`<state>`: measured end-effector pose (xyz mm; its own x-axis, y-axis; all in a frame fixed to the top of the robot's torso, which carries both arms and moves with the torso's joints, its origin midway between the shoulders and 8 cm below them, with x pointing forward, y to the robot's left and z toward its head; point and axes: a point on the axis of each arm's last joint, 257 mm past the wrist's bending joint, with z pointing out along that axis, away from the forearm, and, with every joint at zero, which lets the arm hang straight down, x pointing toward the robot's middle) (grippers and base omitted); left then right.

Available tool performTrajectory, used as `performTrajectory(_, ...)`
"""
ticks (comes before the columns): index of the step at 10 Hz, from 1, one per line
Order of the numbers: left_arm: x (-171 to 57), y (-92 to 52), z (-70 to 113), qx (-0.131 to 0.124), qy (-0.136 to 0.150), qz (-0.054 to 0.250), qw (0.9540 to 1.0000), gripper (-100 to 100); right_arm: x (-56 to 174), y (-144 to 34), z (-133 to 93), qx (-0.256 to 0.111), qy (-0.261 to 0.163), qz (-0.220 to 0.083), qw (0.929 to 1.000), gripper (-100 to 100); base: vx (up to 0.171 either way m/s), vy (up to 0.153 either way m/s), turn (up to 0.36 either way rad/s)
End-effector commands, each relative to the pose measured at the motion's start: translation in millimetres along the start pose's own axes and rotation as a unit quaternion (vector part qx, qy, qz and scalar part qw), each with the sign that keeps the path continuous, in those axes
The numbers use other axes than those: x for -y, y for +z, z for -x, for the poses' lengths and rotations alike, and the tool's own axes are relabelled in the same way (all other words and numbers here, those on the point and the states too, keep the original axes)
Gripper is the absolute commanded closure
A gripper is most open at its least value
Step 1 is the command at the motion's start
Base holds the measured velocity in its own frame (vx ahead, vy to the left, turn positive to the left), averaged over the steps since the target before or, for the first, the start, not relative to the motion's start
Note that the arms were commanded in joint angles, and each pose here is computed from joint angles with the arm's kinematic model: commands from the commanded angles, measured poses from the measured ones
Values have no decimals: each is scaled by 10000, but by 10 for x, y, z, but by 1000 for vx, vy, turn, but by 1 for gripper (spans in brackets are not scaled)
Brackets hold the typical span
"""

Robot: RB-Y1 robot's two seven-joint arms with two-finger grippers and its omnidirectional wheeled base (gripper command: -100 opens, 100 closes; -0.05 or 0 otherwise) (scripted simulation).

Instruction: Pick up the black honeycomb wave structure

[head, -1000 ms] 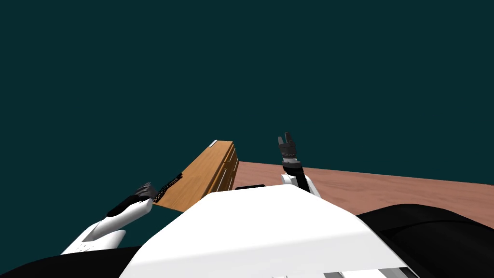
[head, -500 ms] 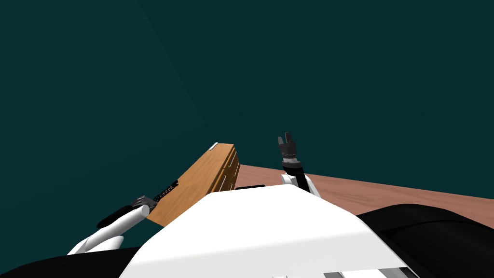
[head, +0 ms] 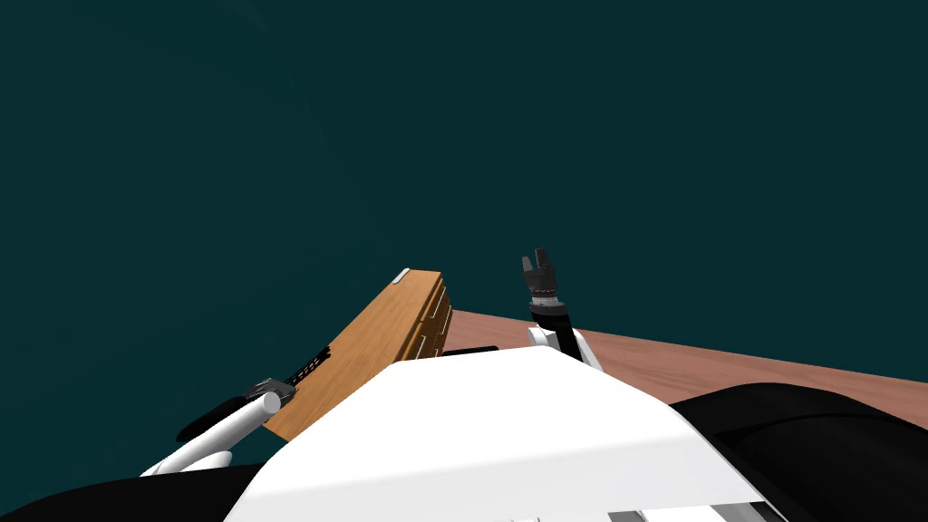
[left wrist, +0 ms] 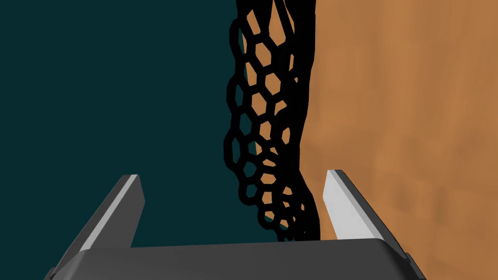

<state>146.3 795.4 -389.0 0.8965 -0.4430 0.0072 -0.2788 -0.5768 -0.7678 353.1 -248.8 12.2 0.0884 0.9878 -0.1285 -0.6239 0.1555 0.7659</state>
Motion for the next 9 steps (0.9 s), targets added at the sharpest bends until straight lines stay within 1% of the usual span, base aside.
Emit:
performTrajectory(1,0,0,0,0,0,0,10000,-100,0,0,0,0,0,0,10000,0,8,49,0)
performTrajectory(2,0,1,-2,-4,2,-12,10000,100,0,0,0,0,0,0,10000,0,0,0,0)
performTrajectory(3,-25,2,2,2,-1,11,10000,100,0,0,0,0,1,0,10000,0,0,0,0)
performTrajectory(6,-8,2,0,-1,0,-2,10000,100,0,0,0,0,1,0,10000,0,1,2,-1)
performTrajectory(7,-10,2,1,0,0,-1,10000,0,0,0,0,0,1,0,10000,0,0,0,0)
performTrajectory(8,-10,2,1,0,0,0,10000,100,0,0,0,0,1,0,10000,0,0,0,0)
performTrajectory(9,-12,2,1,0,0,2,10000,0,0,0,0,0,1,0,10000,0,0,0,0)
